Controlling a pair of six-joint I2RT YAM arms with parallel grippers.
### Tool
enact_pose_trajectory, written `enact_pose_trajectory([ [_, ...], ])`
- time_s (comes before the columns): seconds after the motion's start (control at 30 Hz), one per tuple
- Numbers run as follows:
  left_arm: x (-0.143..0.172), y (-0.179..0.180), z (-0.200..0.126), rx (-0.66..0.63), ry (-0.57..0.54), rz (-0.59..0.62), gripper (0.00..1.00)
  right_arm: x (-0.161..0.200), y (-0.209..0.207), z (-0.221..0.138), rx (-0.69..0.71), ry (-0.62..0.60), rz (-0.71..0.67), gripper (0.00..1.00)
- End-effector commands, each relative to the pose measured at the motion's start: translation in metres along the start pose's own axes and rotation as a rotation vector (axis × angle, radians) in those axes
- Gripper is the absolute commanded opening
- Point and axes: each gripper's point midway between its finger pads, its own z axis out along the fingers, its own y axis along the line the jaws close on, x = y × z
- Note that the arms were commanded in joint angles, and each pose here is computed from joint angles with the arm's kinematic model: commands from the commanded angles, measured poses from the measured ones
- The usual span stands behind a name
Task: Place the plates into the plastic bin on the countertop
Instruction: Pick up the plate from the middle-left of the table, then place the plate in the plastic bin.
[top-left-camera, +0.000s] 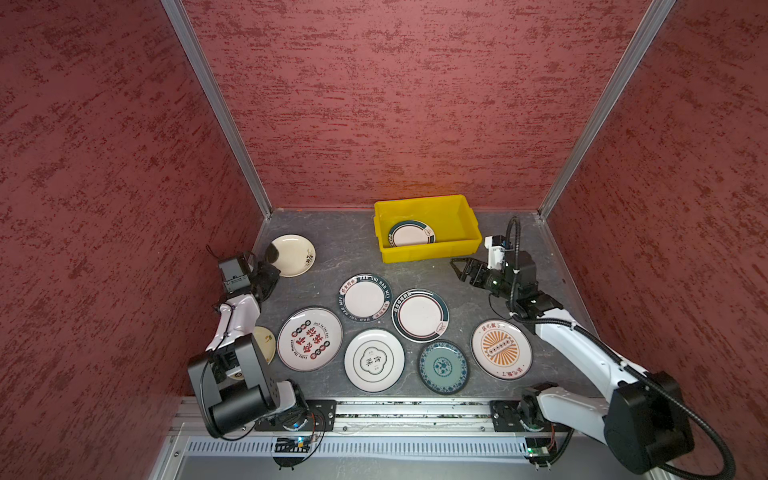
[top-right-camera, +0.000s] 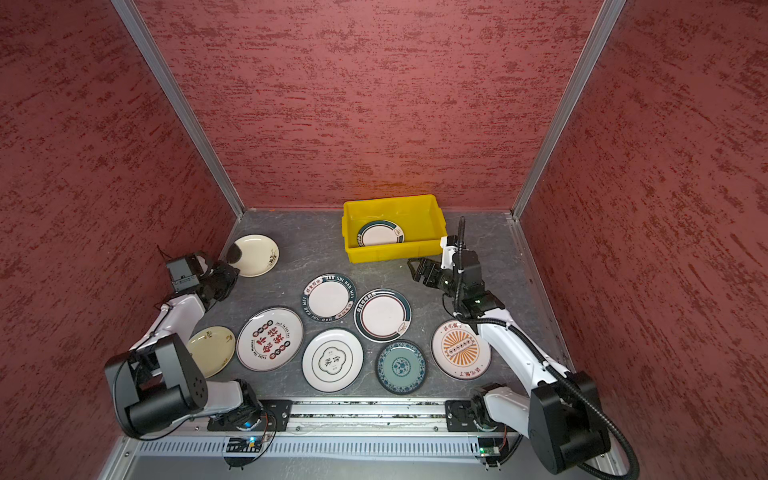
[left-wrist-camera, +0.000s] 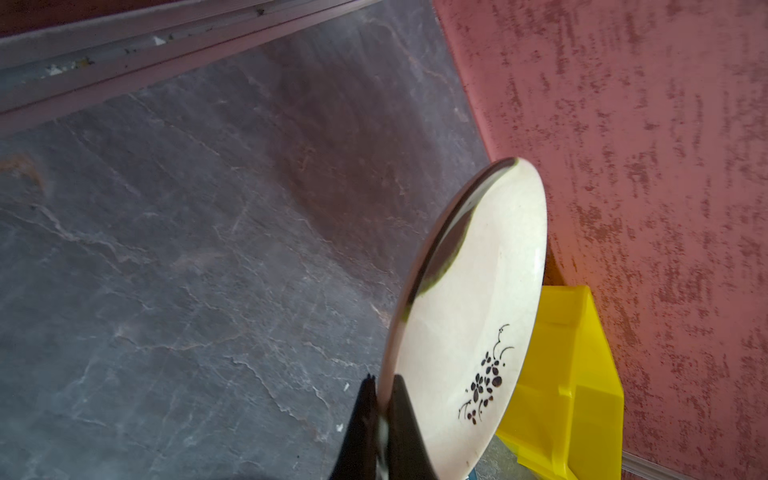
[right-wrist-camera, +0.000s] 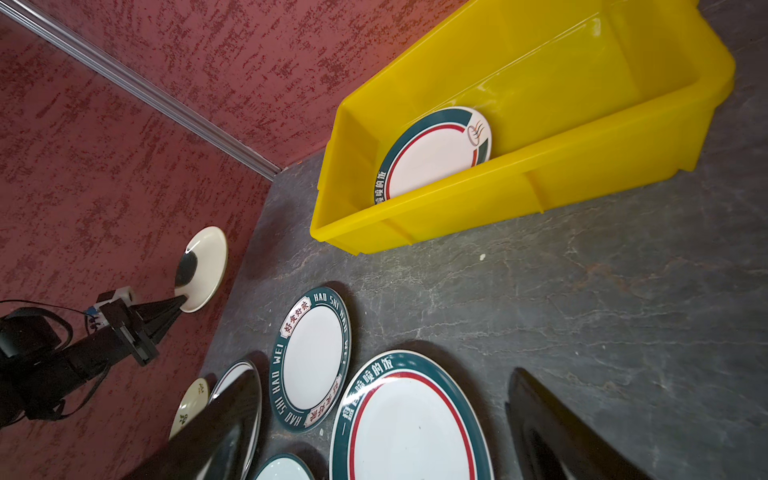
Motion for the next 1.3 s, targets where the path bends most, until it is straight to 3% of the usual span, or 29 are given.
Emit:
enact_pose_trajectory([
  [0.0,0.020,-0.026,-0.013,0.044,0.019,0.057,0.00,-0.009,0.026,-0.005,-0.102,-0.020,0.013,0.93],
  [0.43,0.115,-0.131,-0.036,0.264,0.173,0.233,0.00,0.001,0.105,0.009,-0.373,0.030,0.008,0.87],
  [0.77,0.196,-0.176,-0.005,0.341,0.329,0.310,0.00,0.024,0.141,0.024,-0.457,0.098,-0.025,0.71],
  [1.0,0.219,-0.198,-0.008,0.402,0.361,0.334,0.00,0.034,0.135,0.032,-0.422,0.112,-0.042,0.67],
  [1.27,0.226,-0.209,-0.023,0.452,0.365,0.340,0.00,0.046,0.128,0.041,-0.379,0.156,-0.064,0.65],
])
